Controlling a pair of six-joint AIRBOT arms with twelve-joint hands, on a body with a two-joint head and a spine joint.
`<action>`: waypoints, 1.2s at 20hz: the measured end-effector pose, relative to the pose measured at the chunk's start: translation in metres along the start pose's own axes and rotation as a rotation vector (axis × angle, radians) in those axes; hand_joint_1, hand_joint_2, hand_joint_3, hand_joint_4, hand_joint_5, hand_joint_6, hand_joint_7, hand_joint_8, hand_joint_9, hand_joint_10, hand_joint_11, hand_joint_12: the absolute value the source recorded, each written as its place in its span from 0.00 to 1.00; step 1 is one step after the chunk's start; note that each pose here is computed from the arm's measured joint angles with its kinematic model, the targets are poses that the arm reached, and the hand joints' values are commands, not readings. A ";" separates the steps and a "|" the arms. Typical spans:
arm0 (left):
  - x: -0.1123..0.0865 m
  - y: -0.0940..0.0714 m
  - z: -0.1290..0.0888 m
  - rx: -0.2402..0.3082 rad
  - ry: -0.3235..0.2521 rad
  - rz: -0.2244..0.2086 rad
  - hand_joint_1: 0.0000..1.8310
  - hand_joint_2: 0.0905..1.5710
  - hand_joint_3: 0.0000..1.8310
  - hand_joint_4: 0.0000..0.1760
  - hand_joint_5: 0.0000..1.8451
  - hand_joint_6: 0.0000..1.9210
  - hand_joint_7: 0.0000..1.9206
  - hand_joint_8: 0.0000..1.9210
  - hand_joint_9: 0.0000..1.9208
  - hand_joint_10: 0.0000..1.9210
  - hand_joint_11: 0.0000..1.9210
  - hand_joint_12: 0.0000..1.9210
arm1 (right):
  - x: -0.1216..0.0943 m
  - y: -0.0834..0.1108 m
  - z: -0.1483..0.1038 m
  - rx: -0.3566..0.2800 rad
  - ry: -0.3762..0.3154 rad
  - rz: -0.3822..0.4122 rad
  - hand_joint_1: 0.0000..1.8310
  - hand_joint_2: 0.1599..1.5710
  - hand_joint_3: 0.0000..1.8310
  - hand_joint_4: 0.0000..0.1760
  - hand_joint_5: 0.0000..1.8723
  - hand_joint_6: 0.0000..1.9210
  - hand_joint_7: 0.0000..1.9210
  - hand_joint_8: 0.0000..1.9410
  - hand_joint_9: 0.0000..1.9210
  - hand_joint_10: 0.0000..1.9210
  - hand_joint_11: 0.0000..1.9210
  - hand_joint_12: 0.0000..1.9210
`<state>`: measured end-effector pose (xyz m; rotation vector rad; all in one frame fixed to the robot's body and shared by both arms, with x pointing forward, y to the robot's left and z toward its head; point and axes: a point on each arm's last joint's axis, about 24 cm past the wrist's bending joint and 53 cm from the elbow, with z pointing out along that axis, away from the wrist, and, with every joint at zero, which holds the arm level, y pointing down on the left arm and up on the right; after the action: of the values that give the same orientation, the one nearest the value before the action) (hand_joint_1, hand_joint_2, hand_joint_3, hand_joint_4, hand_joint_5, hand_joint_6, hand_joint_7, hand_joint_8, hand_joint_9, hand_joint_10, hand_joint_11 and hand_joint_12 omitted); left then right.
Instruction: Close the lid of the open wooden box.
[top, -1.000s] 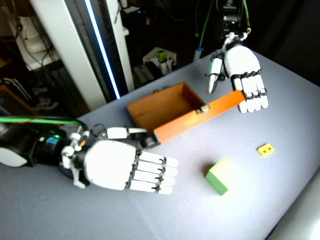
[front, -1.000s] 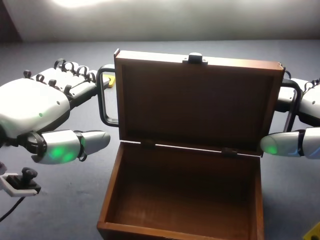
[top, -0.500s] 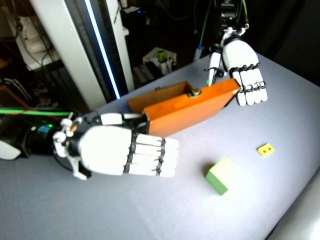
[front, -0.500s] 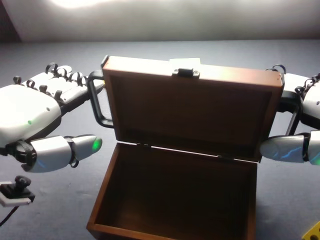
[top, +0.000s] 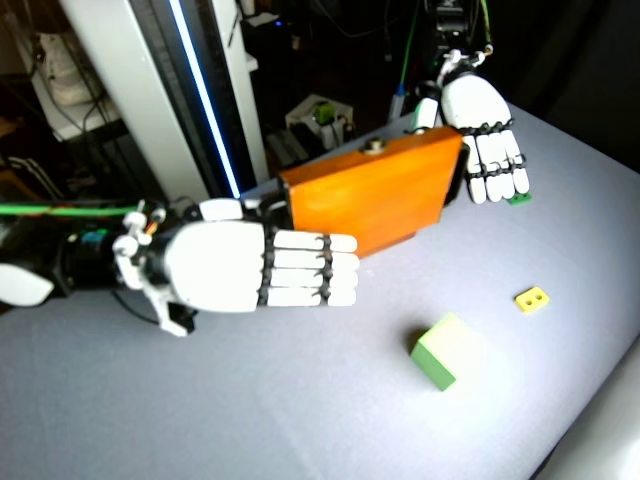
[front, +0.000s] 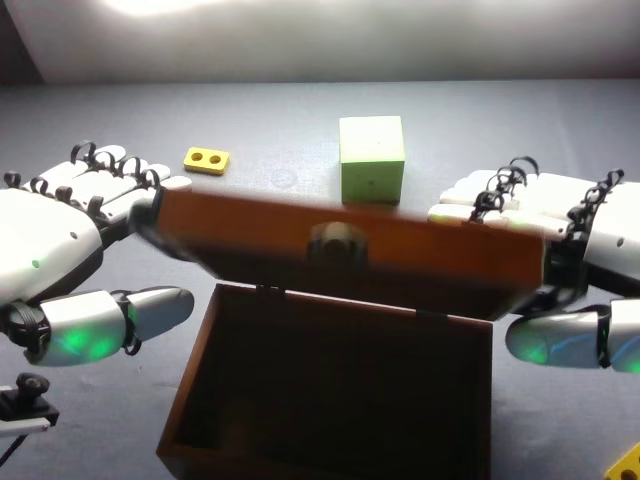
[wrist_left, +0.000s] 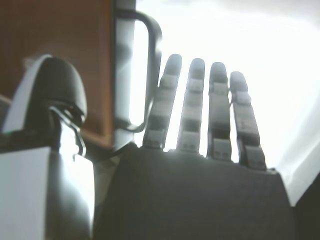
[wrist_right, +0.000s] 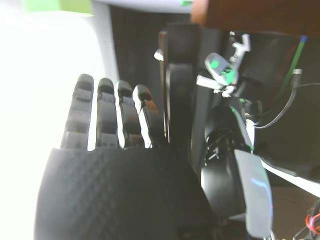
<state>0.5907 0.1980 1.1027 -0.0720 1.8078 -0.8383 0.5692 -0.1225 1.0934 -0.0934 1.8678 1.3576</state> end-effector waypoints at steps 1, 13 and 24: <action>-0.001 0.000 0.000 -0.001 -0.004 -0.006 0.00 0.81 0.00 0.00 0.05 0.00 0.03 0.00 0.02 0.00 0.00 0.00 | 0.003 0.000 -0.001 -0.002 0.008 0.001 0.00 0.80 0.01 0.00 0.02 0.00 0.00 0.00 0.00 0.00 0.00 0.00; 0.015 0.011 -0.018 -0.043 0.021 -0.049 0.00 0.82 0.00 0.00 0.03 0.00 0.02 0.00 0.01 0.00 0.00 0.00 | 0.024 -0.001 -0.008 0.002 0.040 0.048 0.05 0.78 0.00 0.10 0.00 0.00 0.00 0.00 0.00 0.00 0.00 0.00; 0.024 0.019 -0.026 -0.064 0.041 -0.061 0.00 0.82 0.00 0.00 0.02 0.00 0.00 0.00 0.00 0.00 0.00 0.00 | 0.035 -0.022 -0.009 0.065 0.004 0.144 0.19 0.74 0.00 0.17 0.00 0.00 0.00 0.00 0.00 0.00 0.00 0.00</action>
<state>0.5657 0.2147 1.0773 -0.1526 1.8786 -0.8301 0.5512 -0.1257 1.0553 0.0734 1.9508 1.3925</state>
